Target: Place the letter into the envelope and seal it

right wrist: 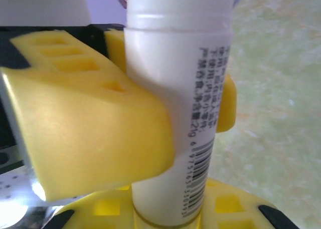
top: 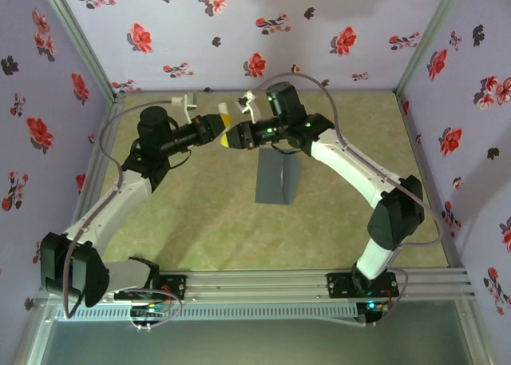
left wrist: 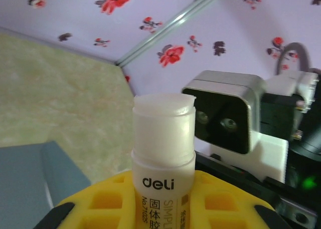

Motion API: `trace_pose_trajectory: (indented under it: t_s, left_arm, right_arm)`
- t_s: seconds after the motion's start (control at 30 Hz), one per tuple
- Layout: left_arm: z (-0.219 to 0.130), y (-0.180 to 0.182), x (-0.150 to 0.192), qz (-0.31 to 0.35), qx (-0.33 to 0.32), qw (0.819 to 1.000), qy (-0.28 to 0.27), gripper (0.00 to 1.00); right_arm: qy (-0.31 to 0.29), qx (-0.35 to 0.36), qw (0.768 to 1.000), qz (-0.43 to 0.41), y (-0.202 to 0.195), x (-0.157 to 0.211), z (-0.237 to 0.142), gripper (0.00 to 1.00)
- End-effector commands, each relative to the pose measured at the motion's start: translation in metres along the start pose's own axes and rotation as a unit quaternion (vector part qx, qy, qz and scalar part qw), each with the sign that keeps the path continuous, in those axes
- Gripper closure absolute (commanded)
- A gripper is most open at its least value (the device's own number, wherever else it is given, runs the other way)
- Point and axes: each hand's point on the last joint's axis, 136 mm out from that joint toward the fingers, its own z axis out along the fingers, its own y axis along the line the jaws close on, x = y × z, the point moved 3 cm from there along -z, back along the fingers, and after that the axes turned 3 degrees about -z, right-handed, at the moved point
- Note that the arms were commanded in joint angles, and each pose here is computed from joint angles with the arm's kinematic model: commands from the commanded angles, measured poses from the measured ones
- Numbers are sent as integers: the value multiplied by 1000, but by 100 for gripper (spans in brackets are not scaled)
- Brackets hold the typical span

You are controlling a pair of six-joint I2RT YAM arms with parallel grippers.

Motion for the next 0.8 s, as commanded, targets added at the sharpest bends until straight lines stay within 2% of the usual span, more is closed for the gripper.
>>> trace_pose_trajectory:
  t_s: [0.0,0.17,0.27,0.43,0.53,0.77]
  left_arm:
    - [5,-40,41,1,123,986,116,100]
    - [4,-53,39,3,164,979,118,100]
    - [4,-53,38,2,167,979,117,100]
    - [7,-52,35,3,161,980,114,100]
    - [8,-50,28,7,150,983,103,100]
    - [4,-36,6,41,114,991,52,100]
  right_arm:
    - [-75,-95,990,-76,46,-38,-22,80]
    - [-98,-130,984,-73,53,-44,-37,79]
    - [-106,-134,983,-71,52,-45,-42,78]
    - [-105,-116,986,-62,44,-42,-42,74]
    - [-99,-100,988,-56,39,-38,-40,67]
    - [-68,-60,995,-42,24,-14,-40,59]
